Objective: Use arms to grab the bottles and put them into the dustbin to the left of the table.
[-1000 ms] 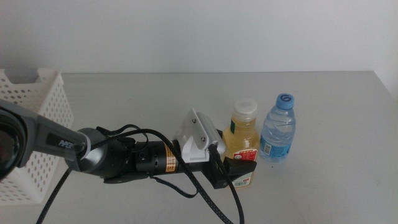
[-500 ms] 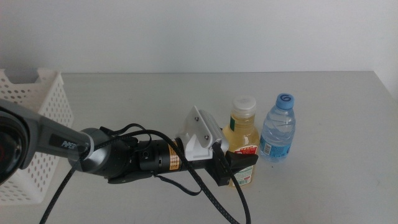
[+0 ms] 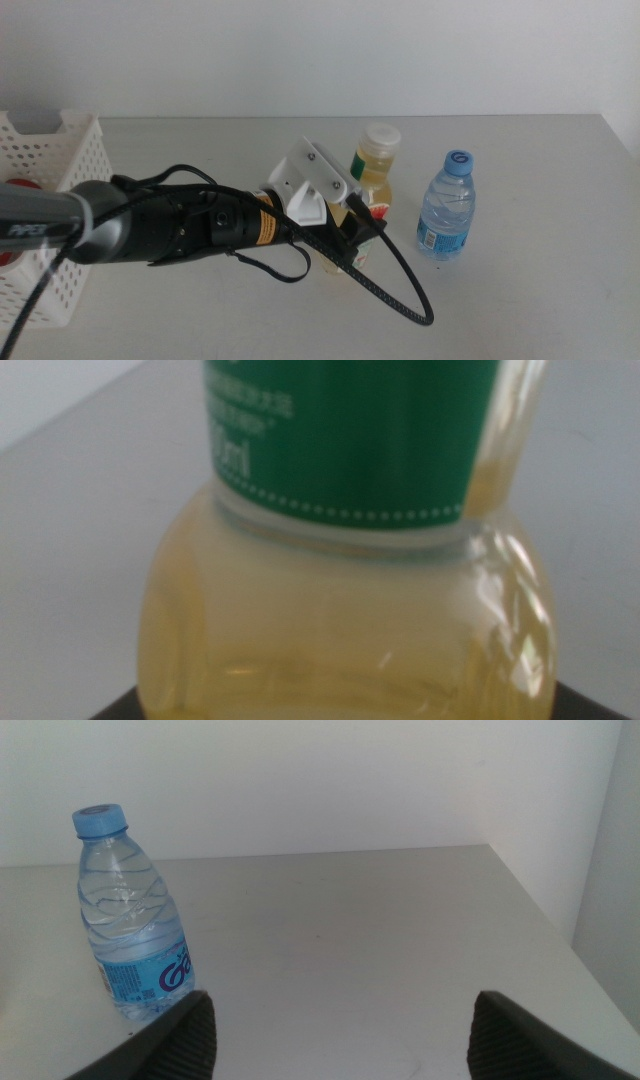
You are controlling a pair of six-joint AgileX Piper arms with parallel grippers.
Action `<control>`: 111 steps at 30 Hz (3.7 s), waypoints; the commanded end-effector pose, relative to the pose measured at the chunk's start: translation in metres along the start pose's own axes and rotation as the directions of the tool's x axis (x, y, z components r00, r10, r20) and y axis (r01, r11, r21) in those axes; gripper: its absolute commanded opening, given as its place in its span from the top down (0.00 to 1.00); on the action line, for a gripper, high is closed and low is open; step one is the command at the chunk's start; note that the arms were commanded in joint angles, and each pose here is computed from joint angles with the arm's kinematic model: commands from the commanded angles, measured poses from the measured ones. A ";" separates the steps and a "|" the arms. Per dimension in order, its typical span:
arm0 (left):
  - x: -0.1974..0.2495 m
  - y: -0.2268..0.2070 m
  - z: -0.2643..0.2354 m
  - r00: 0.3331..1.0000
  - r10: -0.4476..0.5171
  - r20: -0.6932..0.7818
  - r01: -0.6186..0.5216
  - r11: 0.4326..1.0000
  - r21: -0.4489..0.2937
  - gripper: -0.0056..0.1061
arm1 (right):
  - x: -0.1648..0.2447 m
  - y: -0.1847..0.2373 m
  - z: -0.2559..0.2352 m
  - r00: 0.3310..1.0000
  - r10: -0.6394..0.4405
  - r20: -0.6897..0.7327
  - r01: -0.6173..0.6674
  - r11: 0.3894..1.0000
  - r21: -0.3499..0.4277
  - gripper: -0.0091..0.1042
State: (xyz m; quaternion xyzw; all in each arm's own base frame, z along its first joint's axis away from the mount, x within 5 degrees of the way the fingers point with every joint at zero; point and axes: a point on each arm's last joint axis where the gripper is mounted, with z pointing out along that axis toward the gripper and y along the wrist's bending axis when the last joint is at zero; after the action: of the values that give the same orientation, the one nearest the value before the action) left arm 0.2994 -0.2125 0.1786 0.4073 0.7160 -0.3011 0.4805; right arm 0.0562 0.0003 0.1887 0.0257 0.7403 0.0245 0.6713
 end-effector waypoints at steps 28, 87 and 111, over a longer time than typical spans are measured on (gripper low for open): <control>-0.131 0.015 -0.180 0.980 -0.175 -0.090 0.073 0.748 -0.660 0.91 | -0.012 0.000 -0.003 0.993 -0.012 0.113 0.012 1.000 0.003 0.35; -0.021 0.192 -0.261 0.648 -0.717 -0.254 0.236 0.507 -0.829 0.11 | -0.012 0.000 -0.003 0.993 -0.012 0.113 0.012 1.000 0.003 0.35; -0.145 0.051 -0.272 0.899 -0.404 -0.170 0.148 0.644 -0.750 0.11 | -0.012 0.000 -0.003 0.993 -0.012 0.113 0.012 1.000 0.003 0.35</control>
State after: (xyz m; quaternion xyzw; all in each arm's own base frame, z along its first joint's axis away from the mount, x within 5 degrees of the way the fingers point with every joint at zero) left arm 0.2708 0.0014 0.3877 0.1054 0.9258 -0.0176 0.3627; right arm 0.0562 0.0003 0.1887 0.0257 0.7403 0.0245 0.6713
